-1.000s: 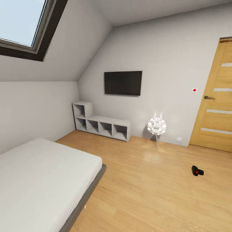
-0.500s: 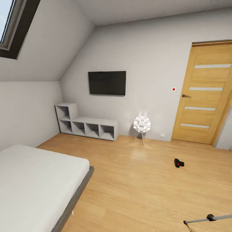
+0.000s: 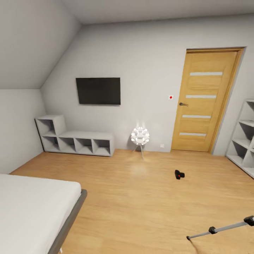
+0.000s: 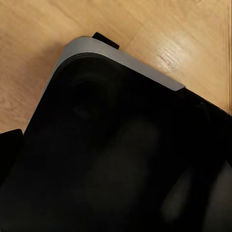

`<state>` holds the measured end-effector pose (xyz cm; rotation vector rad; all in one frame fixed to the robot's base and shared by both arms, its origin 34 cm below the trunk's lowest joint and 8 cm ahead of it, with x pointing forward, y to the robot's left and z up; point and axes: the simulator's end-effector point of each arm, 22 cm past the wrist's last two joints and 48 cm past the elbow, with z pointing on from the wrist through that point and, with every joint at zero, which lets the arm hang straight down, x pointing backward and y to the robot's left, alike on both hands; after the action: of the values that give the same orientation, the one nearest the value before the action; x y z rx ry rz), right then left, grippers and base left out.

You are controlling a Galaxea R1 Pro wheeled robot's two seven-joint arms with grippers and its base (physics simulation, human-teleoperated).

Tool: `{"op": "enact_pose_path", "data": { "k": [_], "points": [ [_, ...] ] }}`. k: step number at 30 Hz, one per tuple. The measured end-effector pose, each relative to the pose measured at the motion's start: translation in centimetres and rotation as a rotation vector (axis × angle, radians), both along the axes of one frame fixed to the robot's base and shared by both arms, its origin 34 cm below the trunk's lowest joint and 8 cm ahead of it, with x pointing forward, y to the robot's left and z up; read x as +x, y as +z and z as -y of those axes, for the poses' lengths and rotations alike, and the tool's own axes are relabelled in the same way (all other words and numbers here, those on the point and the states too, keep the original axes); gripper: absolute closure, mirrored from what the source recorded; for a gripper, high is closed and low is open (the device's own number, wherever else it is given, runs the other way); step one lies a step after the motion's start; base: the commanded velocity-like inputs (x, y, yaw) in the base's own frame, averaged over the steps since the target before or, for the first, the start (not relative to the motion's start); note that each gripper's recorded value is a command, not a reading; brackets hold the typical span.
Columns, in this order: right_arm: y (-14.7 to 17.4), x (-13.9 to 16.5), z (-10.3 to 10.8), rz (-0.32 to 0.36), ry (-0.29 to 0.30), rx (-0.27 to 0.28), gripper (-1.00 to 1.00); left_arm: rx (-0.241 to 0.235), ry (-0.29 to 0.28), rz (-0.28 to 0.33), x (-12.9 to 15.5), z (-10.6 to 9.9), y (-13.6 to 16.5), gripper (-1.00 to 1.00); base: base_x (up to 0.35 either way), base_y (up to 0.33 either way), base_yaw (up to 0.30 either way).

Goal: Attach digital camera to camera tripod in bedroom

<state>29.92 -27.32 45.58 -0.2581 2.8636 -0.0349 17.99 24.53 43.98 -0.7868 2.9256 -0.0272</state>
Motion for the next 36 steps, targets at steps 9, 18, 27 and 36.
{"op": "enact_pose_path", "data": {
  "k": [9, 18, 27, 36],
  "points": [
    [0.00, 0.00, 0.01, 0.000, 0.000, 0.000, -1.00, 0.000, -0.025, 0.000, 0.02, 0.13, 0.00, -1.00, 0.308, 0.000, -0.294],
    [0.03, 0.11, -0.02, 0.005, 0.001, 0.001, -1.00, 0.002, -0.038, 0.000, 0.02, 0.14, 0.00, -1.00, 0.319, 0.000, -0.190],
    [0.02, 0.05, 0.16, 0.002, 0.002, -0.002, -1.00, 0.002, -0.038, -0.001, -0.06, 0.13, 0.00, -1.00, 0.321, 0.000, -0.019],
    [0.01, 0.02, 0.29, 0.000, 0.003, -0.004, -1.00, 0.002, -0.036, -0.003, -0.13, 0.09, -0.01, -1.00, 0.324, 0.000, -0.001]
  ]
}}
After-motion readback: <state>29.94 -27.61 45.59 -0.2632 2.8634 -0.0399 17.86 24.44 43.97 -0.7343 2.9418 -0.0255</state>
